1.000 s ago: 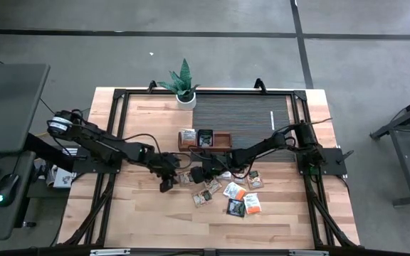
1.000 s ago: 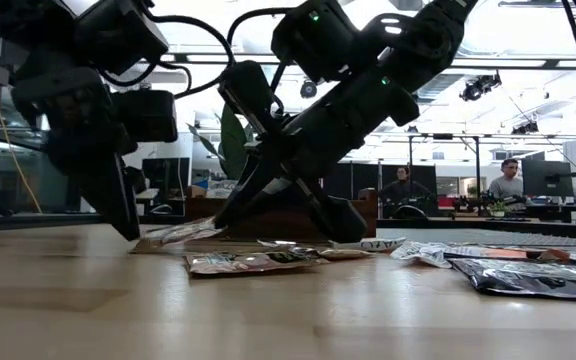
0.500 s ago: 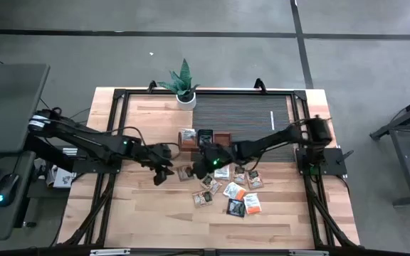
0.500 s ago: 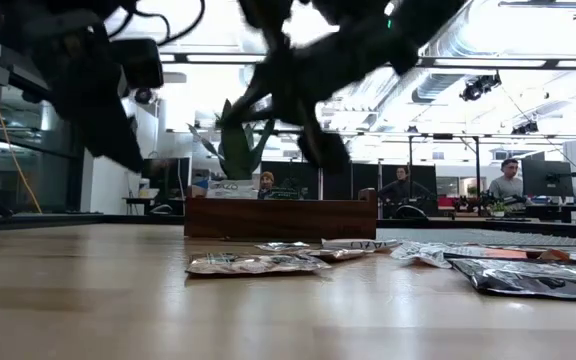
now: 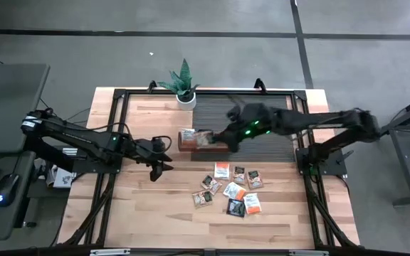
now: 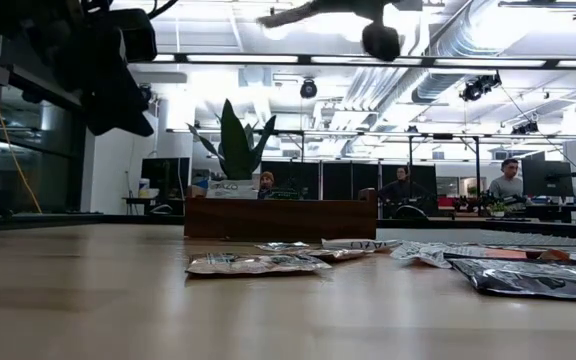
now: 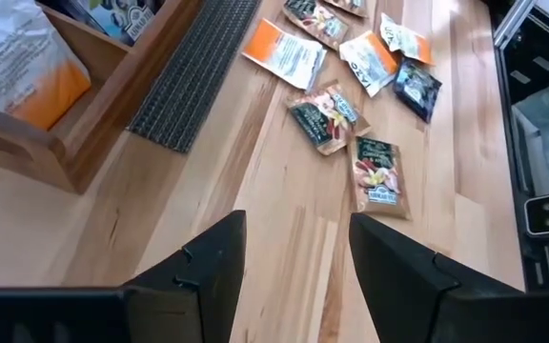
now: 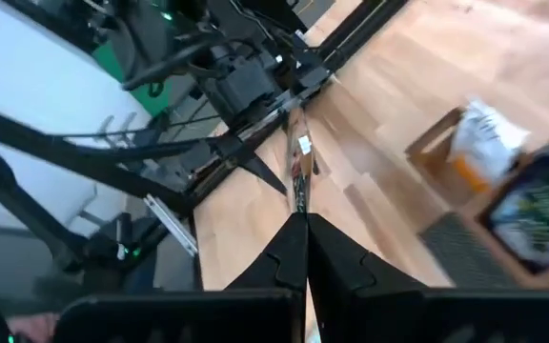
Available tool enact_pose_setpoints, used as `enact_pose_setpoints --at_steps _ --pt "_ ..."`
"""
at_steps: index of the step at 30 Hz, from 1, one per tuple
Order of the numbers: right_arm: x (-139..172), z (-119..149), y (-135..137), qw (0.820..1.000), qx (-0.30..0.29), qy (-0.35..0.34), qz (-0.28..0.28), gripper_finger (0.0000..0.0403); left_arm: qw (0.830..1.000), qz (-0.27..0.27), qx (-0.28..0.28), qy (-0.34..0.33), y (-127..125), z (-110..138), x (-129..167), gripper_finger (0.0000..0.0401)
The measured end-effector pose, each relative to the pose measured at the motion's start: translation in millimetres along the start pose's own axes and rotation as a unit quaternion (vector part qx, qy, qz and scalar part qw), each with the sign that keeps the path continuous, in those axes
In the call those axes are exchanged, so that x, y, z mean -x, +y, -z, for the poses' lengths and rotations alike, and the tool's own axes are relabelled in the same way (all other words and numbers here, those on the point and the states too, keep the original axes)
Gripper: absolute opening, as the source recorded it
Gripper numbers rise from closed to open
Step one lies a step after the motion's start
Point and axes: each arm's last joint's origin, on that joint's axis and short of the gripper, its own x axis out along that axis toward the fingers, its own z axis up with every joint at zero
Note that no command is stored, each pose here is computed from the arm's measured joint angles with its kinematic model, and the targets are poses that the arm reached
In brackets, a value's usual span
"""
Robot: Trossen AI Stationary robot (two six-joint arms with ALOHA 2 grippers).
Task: Pick & Place Tea
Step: Put the brown tea bag into the right section of the wooden organizer
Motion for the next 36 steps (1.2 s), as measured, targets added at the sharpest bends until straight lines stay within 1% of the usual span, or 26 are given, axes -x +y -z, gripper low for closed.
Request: enact_pose_setpoints --at_steps 3,8,12,14,17,20,24,28,31,36 --pt "26 -12 3 0.999 0.027 0.020 0.029 0.0000 1.000 0.002 0.003 0.002 0 0 0 0.0186" --pt "61 -48 24 0.992 0.099 0.045 0.070 0.0000 1.000 0.001 0.011 -0.001 0 0 0 0.0186" --pt "76 -77 33 0.980 0.149 0.077 0.110 0.0000 1.000 0.002 0.015 -0.002 0 0 0 0.0186" --pt "76 -89 36 0.969 0.194 0.092 0.121 0.0000 1.000 0.002 0.018 -0.002 0 0 0 0.0186" --pt "64 -101 36 0.949 0.256 0.128 0.132 0.0000 1.000 0.002 0.018 -0.001 0 0 0 0.0185" --pt "41 -108 25 0.930 0.282 0.184 0.150 0.0000 1.000 0.002 0.019 -0.001 0 0 0 0.0186" --pt "7 -109 6 0.904 0.279 0.269 0.179 0.0000 1.000 0.000 0.026 0.002 0 0 0 0.0185" --pt "-23 -105 -10 0.884 0.271 0.328 0.193 0.0000 1.000 0.000 0.026 0.001 0 0 0 0.0185" --pt "-40 -101 -20 0.874 0.266 0.356 0.197 0.0000 1.000 0.000 0.027 0.001 0 0 0 0.0185" --pt "-48 -98 -28 0.862 0.277 0.376 0.197 0.0000 1.000 0.000 0.030 0.001 0 0 0 0.0185"
